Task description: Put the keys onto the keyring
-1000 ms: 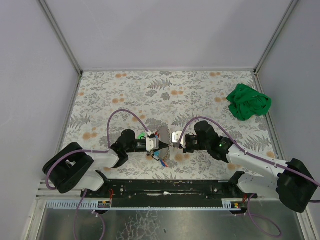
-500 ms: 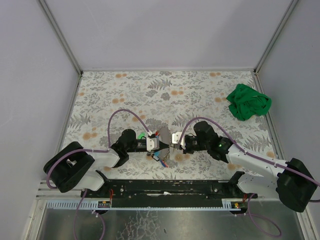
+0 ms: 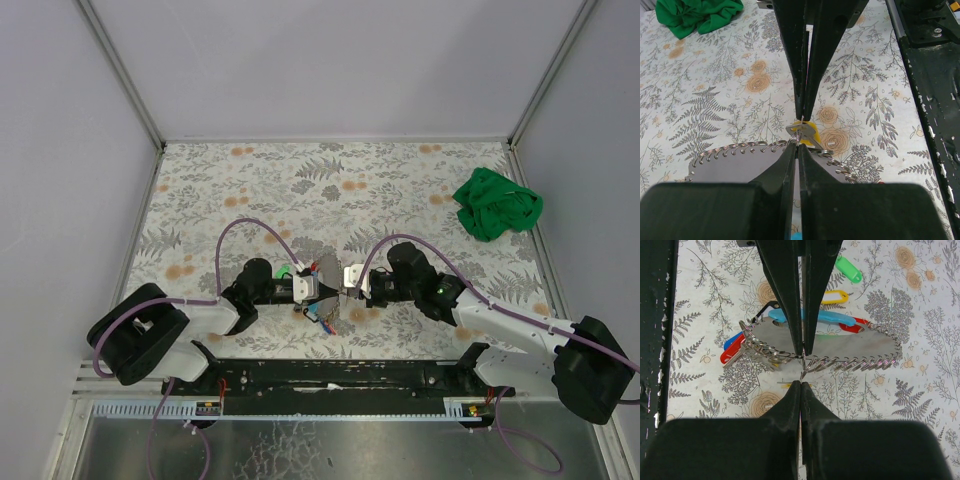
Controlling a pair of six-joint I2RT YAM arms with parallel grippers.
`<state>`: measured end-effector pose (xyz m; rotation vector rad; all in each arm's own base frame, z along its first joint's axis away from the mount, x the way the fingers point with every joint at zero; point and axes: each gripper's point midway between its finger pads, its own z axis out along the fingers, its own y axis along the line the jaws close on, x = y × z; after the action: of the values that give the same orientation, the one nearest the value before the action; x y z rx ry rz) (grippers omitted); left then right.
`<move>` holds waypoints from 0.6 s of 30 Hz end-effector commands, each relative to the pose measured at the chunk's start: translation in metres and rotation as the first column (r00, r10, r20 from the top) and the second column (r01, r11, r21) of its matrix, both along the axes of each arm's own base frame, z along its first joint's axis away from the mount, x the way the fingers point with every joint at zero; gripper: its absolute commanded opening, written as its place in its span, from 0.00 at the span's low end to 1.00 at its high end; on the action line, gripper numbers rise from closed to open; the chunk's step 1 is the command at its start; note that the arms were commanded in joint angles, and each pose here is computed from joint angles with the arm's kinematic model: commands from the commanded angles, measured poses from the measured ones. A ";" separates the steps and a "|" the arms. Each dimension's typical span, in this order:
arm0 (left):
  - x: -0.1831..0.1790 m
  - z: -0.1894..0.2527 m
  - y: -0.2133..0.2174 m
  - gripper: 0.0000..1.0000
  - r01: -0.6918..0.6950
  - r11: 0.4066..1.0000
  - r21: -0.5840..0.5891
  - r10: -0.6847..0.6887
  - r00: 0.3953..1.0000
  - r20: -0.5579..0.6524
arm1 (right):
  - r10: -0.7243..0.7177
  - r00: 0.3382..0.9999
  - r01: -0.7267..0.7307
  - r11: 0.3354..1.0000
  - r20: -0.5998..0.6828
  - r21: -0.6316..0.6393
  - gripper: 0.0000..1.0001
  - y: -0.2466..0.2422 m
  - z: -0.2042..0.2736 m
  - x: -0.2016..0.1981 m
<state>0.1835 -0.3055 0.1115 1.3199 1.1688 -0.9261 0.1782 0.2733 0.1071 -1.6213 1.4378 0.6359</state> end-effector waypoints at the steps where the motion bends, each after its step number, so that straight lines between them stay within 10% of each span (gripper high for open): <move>1: 0.005 0.016 -0.006 0.00 0.018 0.999 -0.038 -0.016 0.999 0.050 | 0.030 0.998 -0.035 0.997 0.063 0.068 0.00 0.016 0.029 0.006; 18: 0.004 0.016 -0.006 0.00 0.023 0.999 -0.038 -0.021 0.999 0.049 | 0.045 0.997 -0.050 0.995 0.066 0.081 0.00 0.020 0.033 0.005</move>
<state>0.1824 -0.3056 0.1115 1.3239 1.1658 -0.9321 0.1795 0.2752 0.1105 -1.6186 1.4306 0.6355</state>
